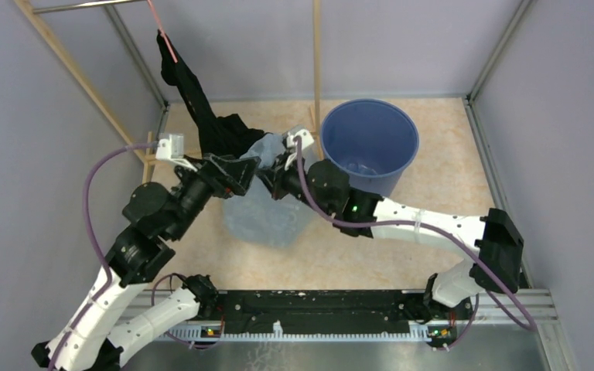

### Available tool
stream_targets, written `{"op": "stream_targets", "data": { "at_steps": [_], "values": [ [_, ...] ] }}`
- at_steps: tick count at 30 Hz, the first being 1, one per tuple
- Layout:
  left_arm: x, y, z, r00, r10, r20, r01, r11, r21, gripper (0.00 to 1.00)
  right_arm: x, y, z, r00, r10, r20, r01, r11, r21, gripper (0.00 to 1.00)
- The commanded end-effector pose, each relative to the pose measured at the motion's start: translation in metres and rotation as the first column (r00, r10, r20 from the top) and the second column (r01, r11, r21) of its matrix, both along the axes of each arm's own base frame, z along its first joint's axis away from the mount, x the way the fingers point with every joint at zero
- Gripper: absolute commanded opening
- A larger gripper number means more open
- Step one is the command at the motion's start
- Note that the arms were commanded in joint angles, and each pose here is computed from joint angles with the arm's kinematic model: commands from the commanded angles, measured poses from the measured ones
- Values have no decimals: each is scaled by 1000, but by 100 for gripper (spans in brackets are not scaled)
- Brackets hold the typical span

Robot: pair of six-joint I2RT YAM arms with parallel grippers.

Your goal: Put the trash bags into the trash bin

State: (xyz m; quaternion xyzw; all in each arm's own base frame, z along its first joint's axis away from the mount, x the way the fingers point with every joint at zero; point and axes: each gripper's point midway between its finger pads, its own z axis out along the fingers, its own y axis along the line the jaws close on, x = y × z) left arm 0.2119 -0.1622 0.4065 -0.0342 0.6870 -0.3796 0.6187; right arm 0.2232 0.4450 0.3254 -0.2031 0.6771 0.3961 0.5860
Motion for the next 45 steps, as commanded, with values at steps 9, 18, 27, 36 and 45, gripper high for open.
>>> {"op": "stream_targets", "data": {
  "at_steps": [9,18,27,36,45],
  "values": [
    [-55,63,78,927,69,370,-81,997,16,99,33,-48,166,991,116,66,-127,971,201,0],
    [-47,54,72,936,52,349,-68,997,35,99,45,-164,274,987,-128,102,76,910,408,0],
    [-36,29,71,939,-19,343,-5,998,69,99,70,-266,217,880,-475,19,442,833,332,0],
    [-15,-4,76,935,-99,341,55,989,135,99,59,-300,170,854,-517,-49,512,822,251,0],
    [13,-33,65,950,-139,279,89,978,187,99,21,-239,215,989,-143,37,124,940,319,0]
  ]
}}
